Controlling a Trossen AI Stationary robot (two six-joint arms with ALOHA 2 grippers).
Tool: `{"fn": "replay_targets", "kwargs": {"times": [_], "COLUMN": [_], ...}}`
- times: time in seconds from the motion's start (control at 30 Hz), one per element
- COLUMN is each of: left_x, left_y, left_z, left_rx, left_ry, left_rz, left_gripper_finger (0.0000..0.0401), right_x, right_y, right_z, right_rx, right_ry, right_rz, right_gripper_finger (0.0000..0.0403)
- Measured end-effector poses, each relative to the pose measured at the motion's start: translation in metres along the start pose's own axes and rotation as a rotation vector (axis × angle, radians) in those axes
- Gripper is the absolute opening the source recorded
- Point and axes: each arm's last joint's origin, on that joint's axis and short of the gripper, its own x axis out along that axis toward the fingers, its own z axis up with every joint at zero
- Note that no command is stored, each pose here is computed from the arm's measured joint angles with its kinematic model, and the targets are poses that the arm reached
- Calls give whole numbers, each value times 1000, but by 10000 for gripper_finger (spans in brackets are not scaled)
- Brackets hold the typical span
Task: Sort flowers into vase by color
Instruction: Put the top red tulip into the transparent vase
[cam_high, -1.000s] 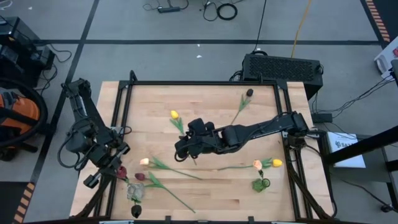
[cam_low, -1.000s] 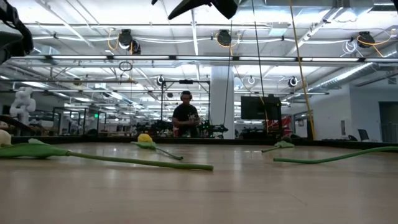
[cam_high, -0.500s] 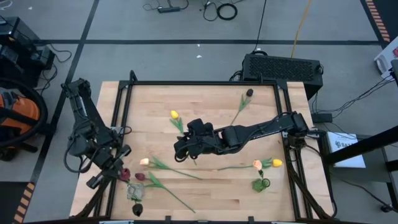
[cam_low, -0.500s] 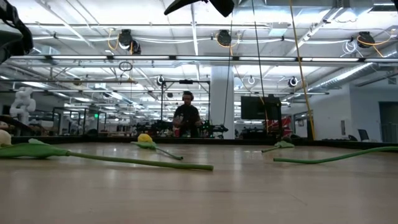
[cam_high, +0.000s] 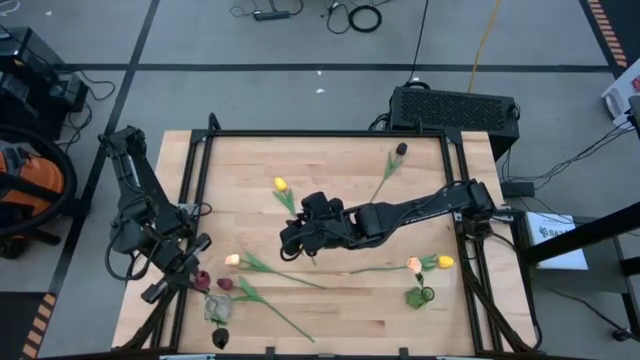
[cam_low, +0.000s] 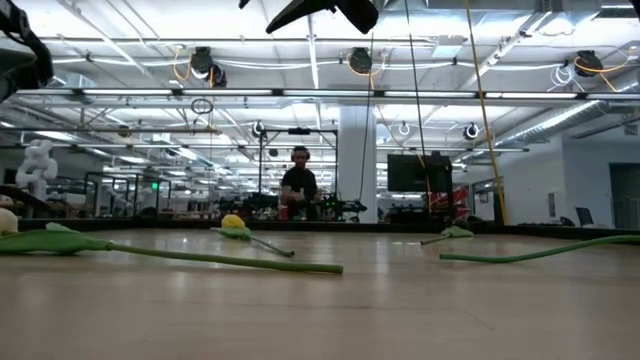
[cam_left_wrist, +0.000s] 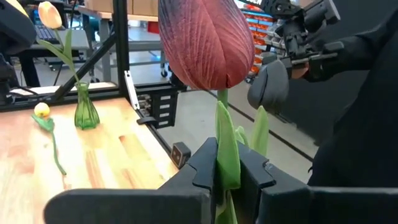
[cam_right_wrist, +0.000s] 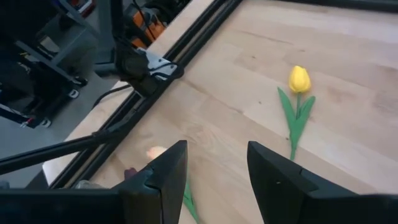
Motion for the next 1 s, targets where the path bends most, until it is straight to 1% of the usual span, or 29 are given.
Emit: {"fn": "replay_targets", "kwargs": {"times": [0.2,0.3,0.37,0.43,0.6,0.7,0.87,1.0], "left_x": [0,0,0,0,0,0,-1,-5], "left_y": [0,0,0,0,1,1,1,1], "left_z": [-1,-1,-1,-1,-3,-3,-2,4], "left_rx": [2,-7,-43,-55,-47,-22,-13,-26], "left_ry": [5,6,6,11,27,29,26,1], "left_rz": [1,1,1,3,6,6,6,0], "left_gripper_finger": [34,46,63,85,139,160,167,167], "right_x": [7,9,9,9,9,9,9,9], "right_y": [-6,-8,-7,-6,-4,-4,-4,-4], "right_z": [-10,-13,-13,-12,-11,-11,-11,-11], "right_rx": [34,42,48,47,36,34,28,22], "right_ry": [33,44,39,32,21,20,20,20], "right_rz": [-19,-21,-13,0,13,13,13,13], "right_gripper_finger": [160,160,160,160,160,160,160,160]}}
